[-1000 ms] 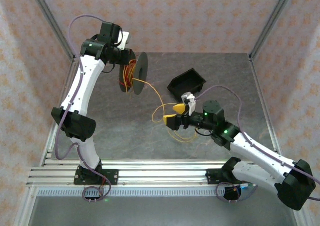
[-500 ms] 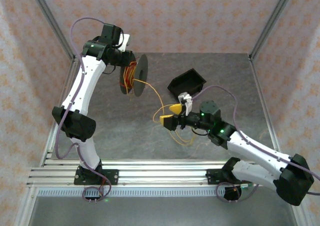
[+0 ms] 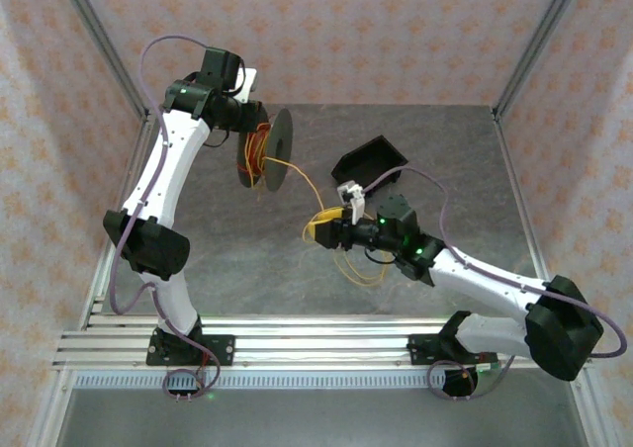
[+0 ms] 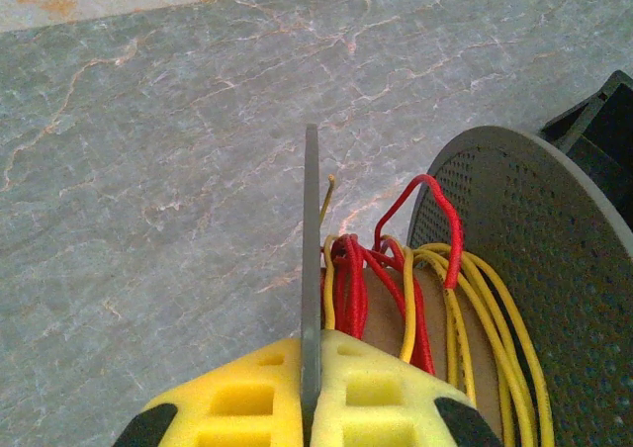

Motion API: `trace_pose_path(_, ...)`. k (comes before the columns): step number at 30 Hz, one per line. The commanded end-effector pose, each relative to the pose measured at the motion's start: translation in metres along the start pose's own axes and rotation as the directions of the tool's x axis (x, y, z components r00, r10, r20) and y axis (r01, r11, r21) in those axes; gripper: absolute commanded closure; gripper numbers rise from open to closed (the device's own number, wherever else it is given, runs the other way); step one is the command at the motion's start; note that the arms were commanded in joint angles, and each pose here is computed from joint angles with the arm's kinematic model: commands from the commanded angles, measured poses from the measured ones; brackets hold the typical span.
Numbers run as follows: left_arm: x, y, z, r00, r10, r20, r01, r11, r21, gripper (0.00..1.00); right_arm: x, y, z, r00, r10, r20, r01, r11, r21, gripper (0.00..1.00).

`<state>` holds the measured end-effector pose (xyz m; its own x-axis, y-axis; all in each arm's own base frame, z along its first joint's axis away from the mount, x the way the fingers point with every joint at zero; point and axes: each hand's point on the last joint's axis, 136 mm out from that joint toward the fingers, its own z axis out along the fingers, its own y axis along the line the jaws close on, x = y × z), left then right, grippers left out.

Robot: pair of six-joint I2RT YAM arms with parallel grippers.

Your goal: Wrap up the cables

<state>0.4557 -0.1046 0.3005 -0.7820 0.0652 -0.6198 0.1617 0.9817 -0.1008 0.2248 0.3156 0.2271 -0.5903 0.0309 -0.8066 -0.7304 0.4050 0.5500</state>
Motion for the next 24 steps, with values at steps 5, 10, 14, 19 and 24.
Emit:
trace_pose_path(5, -0.027, -0.001, -0.031, 0.99, -0.004, 0.139, 0.002, 1.0, 0.009, 1.0, -0.038, 0.006, -0.006, 0.997, -0.035, 0.066, 0.03, 0.997, 0.072, 1.0)
trace_pose_path(10, -0.021, -0.005, -0.029, 0.992, 0.008, 0.127, -0.01, 1.0, 0.014, 1.0, -0.062, 0.011, -0.02, 0.993, -0.087, 0.08, 0.074, 0.985, 0.153, 1.0)
trace_pose_path(14, -0.015, -0.01, -0.027, 0.993, 0.03, 0.117, -0.031, 0.999, 0.011, 1.0, -0.075, 0.014, -0.023, 0.992, -0.115, 0.052, 0.103, 0.976, 0.19, 1.0)
trace_pose_path(19, -0.009, -0.015, -0.026, 0.993, 0.05, 0.108, -0.051, 0.999, 0.009, 1.0, -0.09, 0.012, -0.024, 0.989, -0.149, 0.012, 0.142, 0.956, 0.256, 1.0)
trace_pose_path(24, -0.006, -0.019, -0.029, 0.991, 0.07, 0.11, -0.071, 0.997, 0.001, 1.0, -0.105, 0.009, -0.029, 0.986, -0.168, -0.01, 0.162, 0.933, 0.322, 1.0)
